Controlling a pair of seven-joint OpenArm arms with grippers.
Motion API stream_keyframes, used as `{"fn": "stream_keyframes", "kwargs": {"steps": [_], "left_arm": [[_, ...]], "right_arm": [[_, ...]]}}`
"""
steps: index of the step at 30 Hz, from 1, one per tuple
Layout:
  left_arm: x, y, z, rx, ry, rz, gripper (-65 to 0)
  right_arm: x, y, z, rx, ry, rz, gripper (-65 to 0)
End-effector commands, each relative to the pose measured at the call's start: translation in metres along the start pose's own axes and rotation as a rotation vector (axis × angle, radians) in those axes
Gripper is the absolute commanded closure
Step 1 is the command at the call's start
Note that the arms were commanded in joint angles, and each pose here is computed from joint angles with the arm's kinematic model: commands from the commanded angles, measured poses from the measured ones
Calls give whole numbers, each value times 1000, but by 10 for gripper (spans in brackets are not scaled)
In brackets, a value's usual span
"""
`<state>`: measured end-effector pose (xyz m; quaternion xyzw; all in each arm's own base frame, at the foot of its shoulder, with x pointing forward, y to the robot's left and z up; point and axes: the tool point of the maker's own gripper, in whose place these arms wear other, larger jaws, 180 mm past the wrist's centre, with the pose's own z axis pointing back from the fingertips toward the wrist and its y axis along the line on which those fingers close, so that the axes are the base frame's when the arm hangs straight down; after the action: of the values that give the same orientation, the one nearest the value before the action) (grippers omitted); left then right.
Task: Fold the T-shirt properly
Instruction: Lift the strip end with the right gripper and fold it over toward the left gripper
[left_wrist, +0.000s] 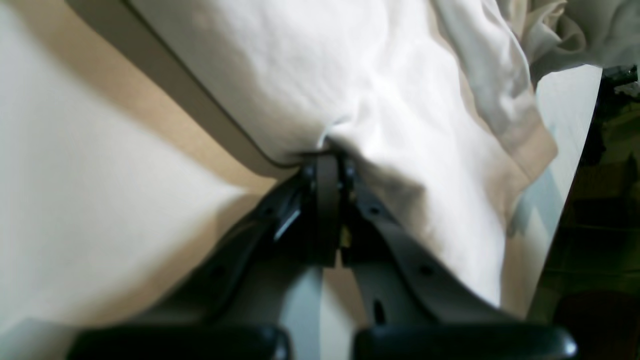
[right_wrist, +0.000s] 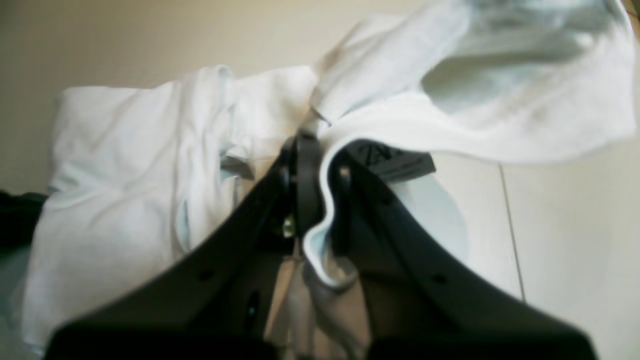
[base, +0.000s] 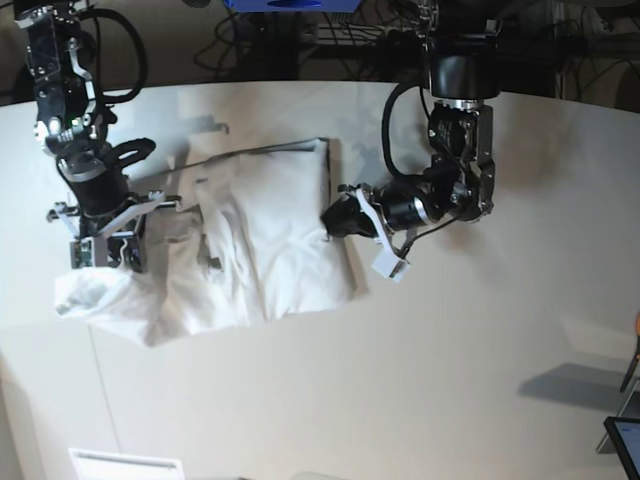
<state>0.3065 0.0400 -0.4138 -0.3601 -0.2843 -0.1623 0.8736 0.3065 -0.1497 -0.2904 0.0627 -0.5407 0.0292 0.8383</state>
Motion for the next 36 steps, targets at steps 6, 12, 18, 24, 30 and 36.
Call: {"fn": "stream_keyframes", "kwargs": {"steps": [6,12,18,24,30,36], "left_arm": [[6,1,-1,14,14,-20,0],[14,-3,-4,4,2,-26,0],[14,-3,-5,3,2,-27,0],[14,-5,-6,0,0,-26,0],[15,-6,-7,-3,-2,-25,0],[16,-11,-10,-14,-7,-21,0]], "right_arm": [[30,8,-4,31,-91,33,-1],[24,29,-10,33,-69,185,-1],[18,49,-13,11,-54,268,-1],[11,70,-12,35,-58,352,-1],[9,76,-12,51,-55,356,-1],[9,80,-12,58,-56,350,-1]]}}
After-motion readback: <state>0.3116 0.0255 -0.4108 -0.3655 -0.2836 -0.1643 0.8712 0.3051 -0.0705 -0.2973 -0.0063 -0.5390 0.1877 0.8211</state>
